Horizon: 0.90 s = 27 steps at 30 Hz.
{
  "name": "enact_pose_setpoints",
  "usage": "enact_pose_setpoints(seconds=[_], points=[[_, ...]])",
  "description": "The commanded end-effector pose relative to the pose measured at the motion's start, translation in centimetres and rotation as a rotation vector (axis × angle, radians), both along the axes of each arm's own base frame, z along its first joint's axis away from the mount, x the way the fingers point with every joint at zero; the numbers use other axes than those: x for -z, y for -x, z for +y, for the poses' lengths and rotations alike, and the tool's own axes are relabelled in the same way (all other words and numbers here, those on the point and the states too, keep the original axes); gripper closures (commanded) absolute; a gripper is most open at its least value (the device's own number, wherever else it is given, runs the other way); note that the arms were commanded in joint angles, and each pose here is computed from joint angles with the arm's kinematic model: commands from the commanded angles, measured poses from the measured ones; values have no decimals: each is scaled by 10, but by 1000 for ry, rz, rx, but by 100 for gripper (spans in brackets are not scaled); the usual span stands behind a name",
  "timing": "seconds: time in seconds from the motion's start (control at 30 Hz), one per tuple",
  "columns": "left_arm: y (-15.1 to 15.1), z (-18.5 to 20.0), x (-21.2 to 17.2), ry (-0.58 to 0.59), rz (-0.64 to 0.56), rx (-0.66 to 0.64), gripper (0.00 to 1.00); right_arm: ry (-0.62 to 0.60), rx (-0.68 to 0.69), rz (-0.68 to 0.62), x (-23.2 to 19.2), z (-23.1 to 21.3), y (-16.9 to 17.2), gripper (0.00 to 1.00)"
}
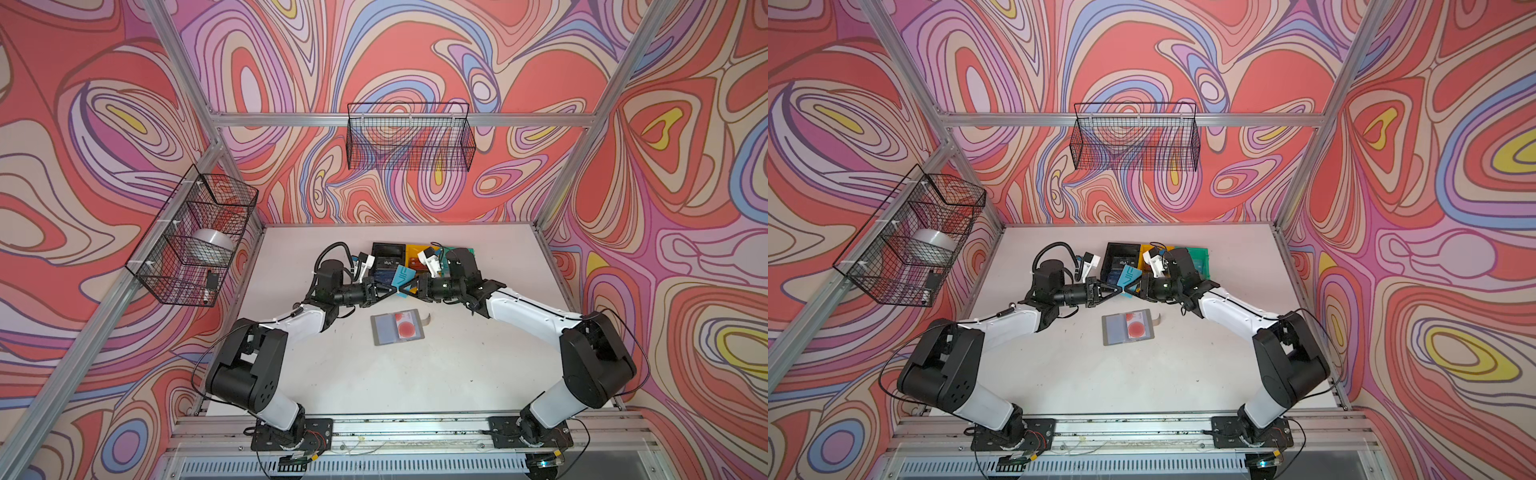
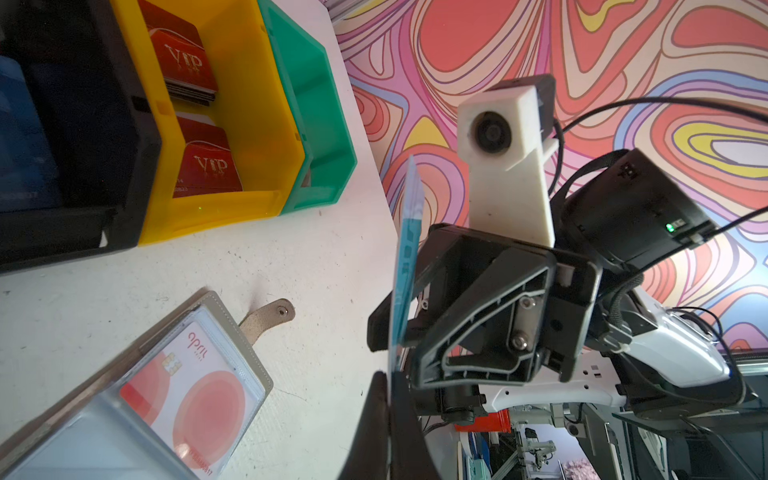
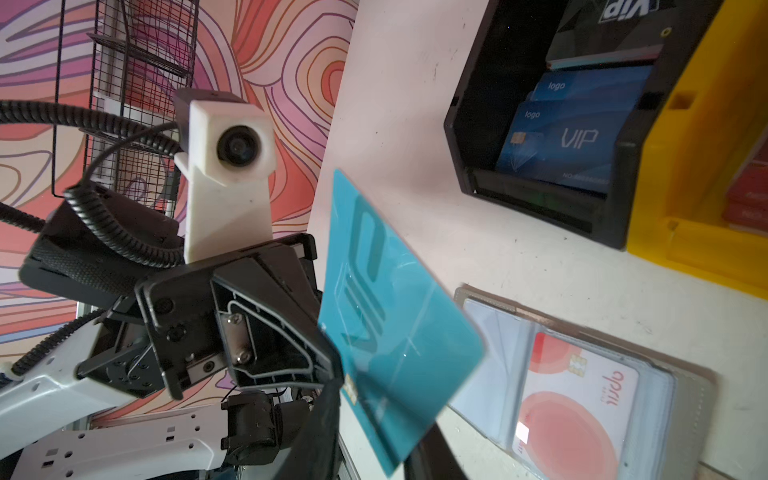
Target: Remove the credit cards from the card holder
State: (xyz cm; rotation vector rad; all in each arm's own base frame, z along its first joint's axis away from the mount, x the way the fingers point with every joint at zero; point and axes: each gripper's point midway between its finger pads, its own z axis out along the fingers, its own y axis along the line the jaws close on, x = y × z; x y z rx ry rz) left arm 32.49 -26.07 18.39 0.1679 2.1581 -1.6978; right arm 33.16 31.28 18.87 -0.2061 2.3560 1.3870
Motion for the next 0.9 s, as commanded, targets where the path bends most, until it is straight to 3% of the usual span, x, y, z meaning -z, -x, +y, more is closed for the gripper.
enact_pose_setpoints(seconds=[0.0, 0.33, 0.57, 0.87], points=[[2, 2, 5, -31, 12, 28, 100, 19, -75, -87, -31, -3, 11, 69], [3, 7, -7, -8, -13, 30, 100, 46, -41, -149, -60, -37, 14, 64], [-2, 7, -12, 44, -14, 0, 100, -5, -24, -116, -51, -37, 21, 64], [-28, 22, -33, 108, -70, -224, 100, -125, 104, -34, -30, -43, 22, 61]])
